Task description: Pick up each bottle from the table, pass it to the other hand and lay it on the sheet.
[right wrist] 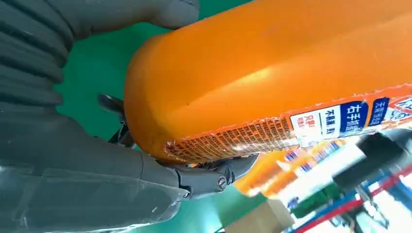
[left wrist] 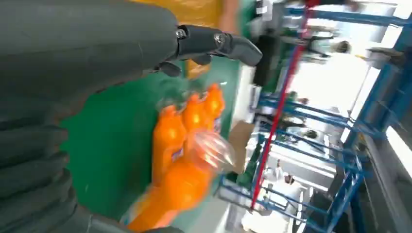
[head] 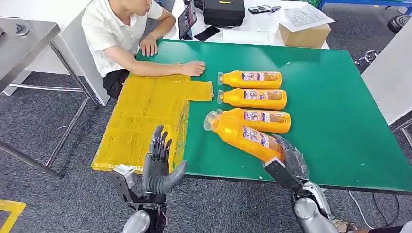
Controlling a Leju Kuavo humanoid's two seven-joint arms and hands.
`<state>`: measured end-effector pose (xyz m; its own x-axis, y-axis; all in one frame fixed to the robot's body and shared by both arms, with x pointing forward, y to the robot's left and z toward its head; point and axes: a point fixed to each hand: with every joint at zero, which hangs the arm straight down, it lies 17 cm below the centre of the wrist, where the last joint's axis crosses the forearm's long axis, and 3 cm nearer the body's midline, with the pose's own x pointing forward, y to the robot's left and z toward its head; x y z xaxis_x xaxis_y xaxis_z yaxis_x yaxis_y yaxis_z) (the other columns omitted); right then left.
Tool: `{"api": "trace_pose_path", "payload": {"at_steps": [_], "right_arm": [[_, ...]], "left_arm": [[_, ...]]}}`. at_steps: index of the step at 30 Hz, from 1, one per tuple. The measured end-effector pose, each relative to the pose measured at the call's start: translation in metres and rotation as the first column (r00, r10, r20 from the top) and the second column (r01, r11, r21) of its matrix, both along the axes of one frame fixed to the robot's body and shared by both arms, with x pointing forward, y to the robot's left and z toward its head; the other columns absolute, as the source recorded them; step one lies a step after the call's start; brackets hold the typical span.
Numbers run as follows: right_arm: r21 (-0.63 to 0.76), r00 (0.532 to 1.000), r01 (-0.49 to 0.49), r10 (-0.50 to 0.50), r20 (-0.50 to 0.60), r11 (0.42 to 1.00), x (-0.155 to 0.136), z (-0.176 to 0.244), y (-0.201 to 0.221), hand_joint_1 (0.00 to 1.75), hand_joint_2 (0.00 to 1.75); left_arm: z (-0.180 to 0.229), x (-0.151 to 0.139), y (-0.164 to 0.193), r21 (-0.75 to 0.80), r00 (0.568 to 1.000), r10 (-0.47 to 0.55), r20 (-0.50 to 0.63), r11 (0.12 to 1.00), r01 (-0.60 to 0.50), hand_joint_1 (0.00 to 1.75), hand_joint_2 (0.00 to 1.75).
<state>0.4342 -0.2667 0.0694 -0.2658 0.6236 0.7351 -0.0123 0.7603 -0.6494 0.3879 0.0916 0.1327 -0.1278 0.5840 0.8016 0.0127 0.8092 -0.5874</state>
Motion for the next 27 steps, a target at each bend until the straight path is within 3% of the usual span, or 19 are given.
{"api": "trace_pose_path", "payload": {"at_steps": [4, 9, 18, 24, 27], "right_arm": [[0.256, 1.0, -0.006, 0.011, -0.019, 0.967, -0.008, 0.013, 0.013, 1.75, 1.75], [0.36, 1.0, -0.016, 0.015, 0.006, 0.933, -0.014, 0.027, 0.028, 1.75, 1.75], [0.419, 0.995, -0.086, 0.097, -0.005, 0.904, -0.019, 0.029, 0.065, 1.75, 1.75], [0.398, 0.957, -0.257, 0.288, -0.021, 0.881, -0.04, 0.023, 0.13, 1.75, 1.75], [0.396, 0.943, -0.297, 0.332, -0.02, 0.869, -0.047, 0.024, 0.149, 1.75, 1.75]], "left_arm": [[-0.016, -0.003, 0.006, -0.07, 0.997, -0.002, -0.073, 0.998, -0.003, 0.0, 1.75], [-0.015, -0.006, 0.0, -0.098, 0.997, -0.037, -0.062, 0.995, 0.031, 0.0, 1.75], [0.005, -0.014, -0.03, -0.102, 0.985, -0.169, 0.026, 0.98, 0.17, 0.0, 1.75], [-0.001, -0.015, -0.038, -0.094, 0.98, -0.199, 0.007, 0.976, 0.199, 0.0, 1.75], [-0.003, -0.016, -0.04, -0.092, 0.978, -0.208, 0.0, 0.974, 0.207, 0.0, 1.75]]}}
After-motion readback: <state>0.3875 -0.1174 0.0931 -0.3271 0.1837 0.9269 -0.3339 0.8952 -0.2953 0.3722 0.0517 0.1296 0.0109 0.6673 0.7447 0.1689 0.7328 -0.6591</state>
